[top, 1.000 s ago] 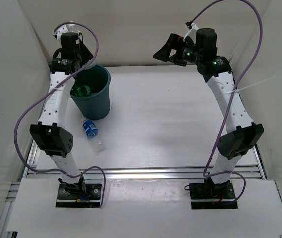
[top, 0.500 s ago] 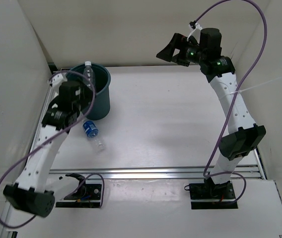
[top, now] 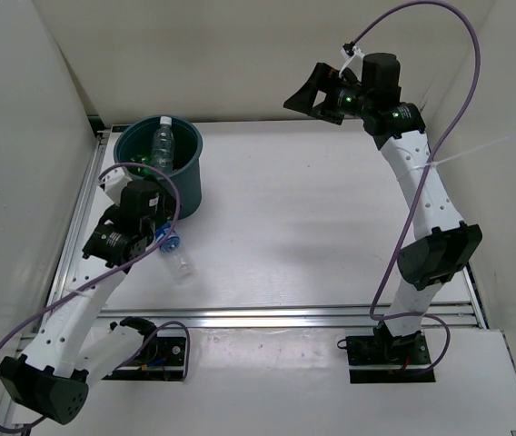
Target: Put the plastic bottles in the bin
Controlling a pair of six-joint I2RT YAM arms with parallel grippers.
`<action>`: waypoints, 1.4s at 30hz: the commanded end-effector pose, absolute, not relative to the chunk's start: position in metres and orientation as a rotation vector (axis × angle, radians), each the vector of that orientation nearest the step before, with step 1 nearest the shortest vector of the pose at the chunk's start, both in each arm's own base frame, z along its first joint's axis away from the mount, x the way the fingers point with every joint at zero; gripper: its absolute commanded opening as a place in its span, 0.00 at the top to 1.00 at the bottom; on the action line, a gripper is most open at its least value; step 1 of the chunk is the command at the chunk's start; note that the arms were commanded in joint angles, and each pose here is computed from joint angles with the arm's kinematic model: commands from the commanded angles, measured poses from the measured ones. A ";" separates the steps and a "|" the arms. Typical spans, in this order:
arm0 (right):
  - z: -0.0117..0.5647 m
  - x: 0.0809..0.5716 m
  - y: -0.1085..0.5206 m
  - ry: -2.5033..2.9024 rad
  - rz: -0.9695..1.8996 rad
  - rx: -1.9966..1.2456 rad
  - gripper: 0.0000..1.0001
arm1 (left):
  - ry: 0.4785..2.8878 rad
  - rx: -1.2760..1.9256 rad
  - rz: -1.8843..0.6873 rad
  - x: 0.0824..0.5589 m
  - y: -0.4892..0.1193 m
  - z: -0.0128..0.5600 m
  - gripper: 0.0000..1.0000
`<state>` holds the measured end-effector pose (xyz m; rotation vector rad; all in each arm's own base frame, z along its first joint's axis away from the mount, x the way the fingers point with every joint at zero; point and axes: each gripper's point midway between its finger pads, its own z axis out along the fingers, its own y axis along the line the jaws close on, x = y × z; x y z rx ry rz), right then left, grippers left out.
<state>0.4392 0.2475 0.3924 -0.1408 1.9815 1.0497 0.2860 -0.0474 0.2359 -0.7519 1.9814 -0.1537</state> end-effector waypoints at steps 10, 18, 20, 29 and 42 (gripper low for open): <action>0.413 0.436 0.245 1.924 1.079 -0.163 0.00 | 2.308 -0.852 -0.137 0.267 -0.073 0.132 0.00; 0.406 0.434 0.239 1.939 1.067 -0.157 0.00 | 2.438 -0.858 -0.016 0.255 -0.063 0.077 0.00; 0.406 0.434 0.239 1.939 1.067 -0.157 0.00 | 2.461 -0.873 0.004 0.255 -0.059 0.065 0.00; 0.403 0.434 0.233 1.945 1.047 -0.146 0.00 | 2.574 -0.891 0.035 0.243 -0.047 0.031 0.05; 0.396 0.433 0.234 1.966 1.061 -0.138 0.00 | 2.070 -1.057 -0.129 0.244 -0.019 0.182 0.45</action>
